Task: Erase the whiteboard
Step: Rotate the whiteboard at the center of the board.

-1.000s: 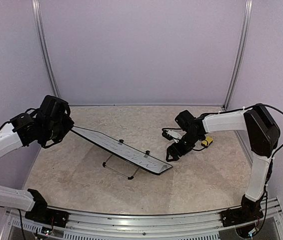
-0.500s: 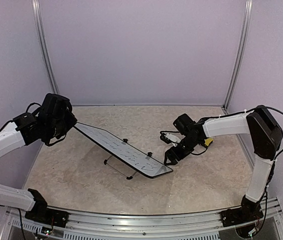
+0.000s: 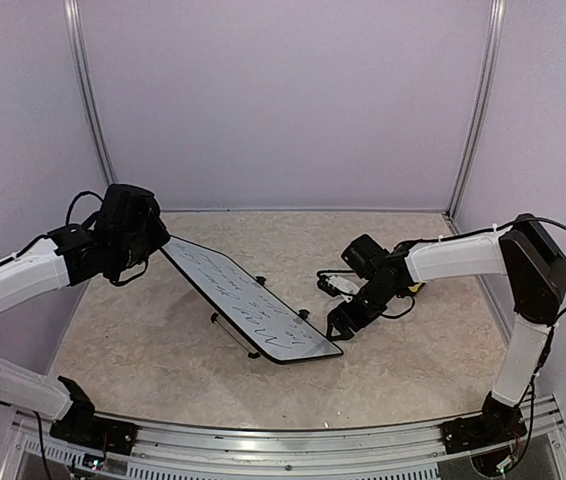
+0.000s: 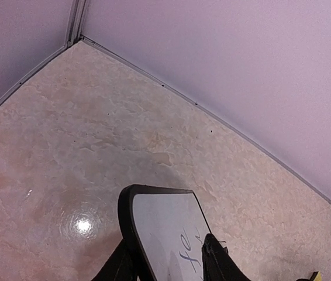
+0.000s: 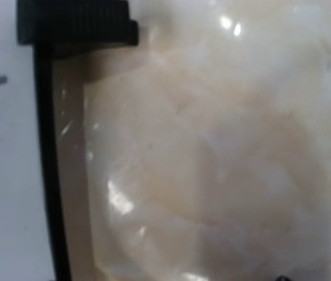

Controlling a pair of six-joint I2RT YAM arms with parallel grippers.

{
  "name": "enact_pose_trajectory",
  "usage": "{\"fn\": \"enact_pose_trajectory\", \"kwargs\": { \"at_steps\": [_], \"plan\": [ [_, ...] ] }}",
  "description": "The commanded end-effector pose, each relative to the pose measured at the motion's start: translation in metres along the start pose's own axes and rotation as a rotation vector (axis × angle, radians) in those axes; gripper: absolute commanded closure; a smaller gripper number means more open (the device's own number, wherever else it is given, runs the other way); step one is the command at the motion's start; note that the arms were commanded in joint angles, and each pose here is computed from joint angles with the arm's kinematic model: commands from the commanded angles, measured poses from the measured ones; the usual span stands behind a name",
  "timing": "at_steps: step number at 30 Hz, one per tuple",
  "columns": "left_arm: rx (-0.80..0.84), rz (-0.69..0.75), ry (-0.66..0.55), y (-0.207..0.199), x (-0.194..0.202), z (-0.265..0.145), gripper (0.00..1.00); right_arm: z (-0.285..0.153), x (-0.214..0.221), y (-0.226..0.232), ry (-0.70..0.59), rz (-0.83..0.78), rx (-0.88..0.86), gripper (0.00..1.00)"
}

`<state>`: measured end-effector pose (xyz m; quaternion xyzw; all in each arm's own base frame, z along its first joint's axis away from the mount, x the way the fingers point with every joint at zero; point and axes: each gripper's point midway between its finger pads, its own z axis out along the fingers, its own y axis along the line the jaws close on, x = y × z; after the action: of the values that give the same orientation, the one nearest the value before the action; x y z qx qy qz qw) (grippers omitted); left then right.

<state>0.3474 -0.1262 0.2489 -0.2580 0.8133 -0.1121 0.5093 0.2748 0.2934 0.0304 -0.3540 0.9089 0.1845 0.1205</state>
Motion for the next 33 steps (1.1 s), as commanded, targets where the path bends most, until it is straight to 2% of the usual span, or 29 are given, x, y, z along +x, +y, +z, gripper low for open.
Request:
{"fn": "enact_pose_trajectory", "kwargs": {
  "at_steps": [1,7,10,22,28,33],
  "plan": [
    [0.042,0.015,-0.042,-0.014,-0.015,0.003,0.62,-0.005,0.014,0.011,0.036,-0.003,0.008,0.23],
    [0.06,0.035,-0.064,-0.022,-0.028,0.006,0.58,-0.007,0.02,0.023,0.04,-0.015,0.014,0.23],
    [0.084,0.043,-0.063,-0.028,-0.03,0.007,0.53,-0.008,0.023,0.027,0.041,-0.016,0.017,0.23],
    [0.094,0.08,-0.028,-0.031,-0.019,0.017,0.4,0.001,0.027,0.064,0.053,-0.06,-0.009,0.23],
    [0.105,0.079,-0.028,-0.03,-0.022,0.011,0.34,0.008,0.027,0.083,0.064,-0.089,-0.026,0.23],
    [0.132,0.062,-0.025,-0.029,-0.024,0.001,0.32,0.006,0.026,0.082,0.069,-0.107,0.011,0.22]
  ]
}}
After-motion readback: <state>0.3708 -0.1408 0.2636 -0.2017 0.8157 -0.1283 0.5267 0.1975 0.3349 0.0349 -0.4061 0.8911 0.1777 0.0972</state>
